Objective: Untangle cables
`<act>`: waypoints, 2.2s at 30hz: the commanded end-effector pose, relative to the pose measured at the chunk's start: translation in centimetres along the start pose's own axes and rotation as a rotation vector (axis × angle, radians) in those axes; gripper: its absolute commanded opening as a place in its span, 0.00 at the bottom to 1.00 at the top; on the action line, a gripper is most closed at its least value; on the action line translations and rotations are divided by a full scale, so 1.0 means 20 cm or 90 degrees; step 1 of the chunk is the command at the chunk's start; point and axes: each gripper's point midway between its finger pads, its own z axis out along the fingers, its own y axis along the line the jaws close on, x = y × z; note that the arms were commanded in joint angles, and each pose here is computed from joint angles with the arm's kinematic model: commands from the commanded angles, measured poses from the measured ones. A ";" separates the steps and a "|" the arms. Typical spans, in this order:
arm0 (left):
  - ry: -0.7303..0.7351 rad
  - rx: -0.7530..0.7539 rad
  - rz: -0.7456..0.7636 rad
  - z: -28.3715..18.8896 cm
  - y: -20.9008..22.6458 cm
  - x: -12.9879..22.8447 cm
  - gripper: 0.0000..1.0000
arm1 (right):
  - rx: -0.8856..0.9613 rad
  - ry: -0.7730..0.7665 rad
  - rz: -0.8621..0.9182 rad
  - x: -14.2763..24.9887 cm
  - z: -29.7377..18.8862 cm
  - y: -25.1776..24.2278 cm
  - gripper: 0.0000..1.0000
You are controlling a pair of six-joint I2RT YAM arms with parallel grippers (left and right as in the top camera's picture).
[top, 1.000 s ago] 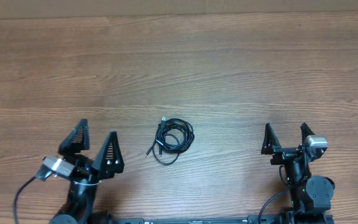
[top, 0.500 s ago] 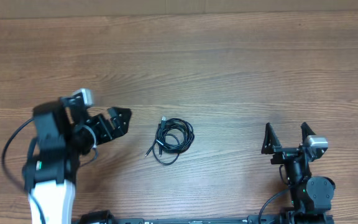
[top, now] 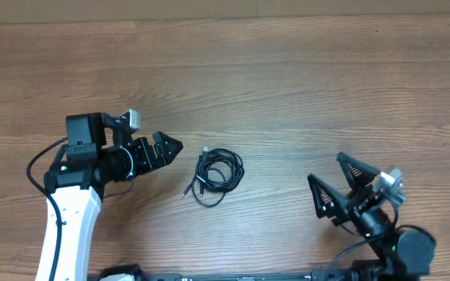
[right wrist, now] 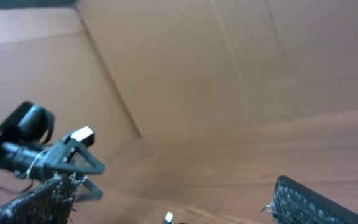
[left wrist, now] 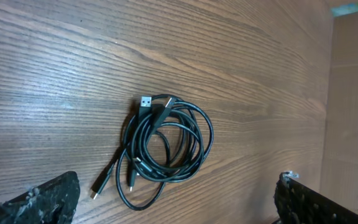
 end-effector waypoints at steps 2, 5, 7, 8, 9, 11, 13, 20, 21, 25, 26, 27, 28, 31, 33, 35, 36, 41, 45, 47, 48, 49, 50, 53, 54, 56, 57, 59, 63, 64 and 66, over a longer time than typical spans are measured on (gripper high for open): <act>-0.001 -0.008 0.025 0.00 -0.01 -0.01 1.00 | 0.074 0.081 -0.024 -0.08 0.09 -0.07 1.00; -0.001 -0.004 0.053 0.01 -0.03 -0.01 1.00 | 0.078 0.182 0.035 0.01 0.20 -0.14 1.00; 0.004 -0.019 0.063 0.03 -0.03 0.00 1.00 | 0.058 0.264 0.093 0.10 0.30 -0.18 1.00; 0.006 -0.027 0.067 0.03 -0.03 0.01 1.00 | 0.046 0.298 0.117 0.14 0.35 -0.19 1.00; 0.010 -0.040 0.076 0.05 -0.02 0.02 1.00 | 0.027 0.352 0.151 0.21 0.44 -0.19 1.00; 0.016 -0.053 0.090 0.06 -0.03 0.04 1.00 | 0.019 0.417 0.179 0.31 0.53 -0.19 1.00; 0.022 -0.065 0.105 0.08 -0.04 0.06 1.00 | 0.012 0.497 0.196 0.45 0.62 -0.17 1.00; 0.014 -0.113 0.119 0.09 0.00 0.05 1.00 | -0.009 0.619 0.240 0.71 0.69 -0.09 1.00; 0.015 -0.114 0.116 0.10 0.00 0.05 1.00 | -0.015 0.631 0.246 0.73 0.67 -0.07 1.00; 0.042 -0.121 0.074 0.16 0.04 0.07 1.00 | -0.040 0.676 0.258 0.79 0.62 0.03 1.00; 0.055 -0.124 0.071 0.18 0.05 0.08 1.00 | -0.037 0.682 0.254 0.81 0.62 0.04 1.00; 0.074 -0.129 0.068 0.21 0.07 0.10 1.00 | -0.038 0.685 0.250 0.81 0.62 0.05 1.00; 0.093 -0.133 0.064 0.25 0.08 0.12 1.00 | -0.043 0.690 0.248 0.82 0.61 0.07 1.00; 0.154 -0.121 0.059 0.36 0.09 0.20 0.70 | -0.013 0.693 0.229 0.86 0.62 0.06 1.00; 0.194 -0.109 0.060 0.45 0.08 0.26 0.57 | 0.131 0.682 0.255 0.89 0.61 -0.06 1.00; 0.216 -0.114 0.059 0.51 0.11 0.29 0.51 | 0.283 0.649 0.288 0.90 0.58 -0.21 1.00; 0.225 -0.116 0.053 0.53 0.12 0.30 0.48 | 0.284 0.647 0.281 0.90 0.59 -0.21 1.00; 0.255 -0.133 0.026 0.61 0.19 0.34 0.50 | 0.176 0.674 0.251 0.93 0.62 -0.13 0.94; 0.246 -0.128 0.032 0.63 0.19 0.32 0.36 | 0.174 0.693 0.247 1.00 0.62 -0.16 0.92; 0.236 -0.125 0.038 0.64 0.19 0.30 0.32 | 0.168 0.706 0.242 1.05 0.62 -0.17 1.00; 0.229 -0.125 0.043 0.64 0.19 0.29 0.33 | 0.170 0.714 0.245 1.07 0.62 -0.18 1.00; 0.221 -0.124 0.047 0.65 0.19 0.28 0.27 | 0.164 0.723 0.254 1.10 0.61 -0.18 1.00; 0.215 -0.126 0.051 0.65 0.19 0.26 0.06 | 0.159 0.728 0.260 1.11 0.61 -0.17 1.00; 0.203 -0.120 0.057 0.66 0.18 0.24 0.04 | 0.153 0.736 0.268 1.13 0.61 -0.17 1.00; 0.201 -0.118 0.059 0.66 0.17 0.23 0.04 | 0.153 0.736 0.268 1.13 0.61 -0.17 1.00; 0.200 -0.115 0.059 0.65 0.15 0.22 0.04 | 0.153 0.735 0.267 1.13 0.61 -0.17 1.00; 0.201 -0.111 0.059 0.63 0.12 0.21 0.04 | 0.155 0.735 0.267 1.13 0.61 -0.17 1.00; 0.200 -0.108 0.059 0.61 0.08 0.18 0.04 | 0.155 0.735 0.266 1.13 0.61 -0.17 1.00; 0.185 -0.132 0.066 0.55 0.03 0.10 0.04 | 0.155 0.735 0.268 1.13 0.61 -0.17 1.00; 0.174 -0.172 0.053 0.52 0.06 0.07 0.04 | 0.155 0.735 0.267 1.13 0.61 -0.17 1.00; 0.151 -0.232 0.017 0.48 0.11 0.02 0.04 | 0.156 0.734 0.267 1.12 0.61 -0.17 1.00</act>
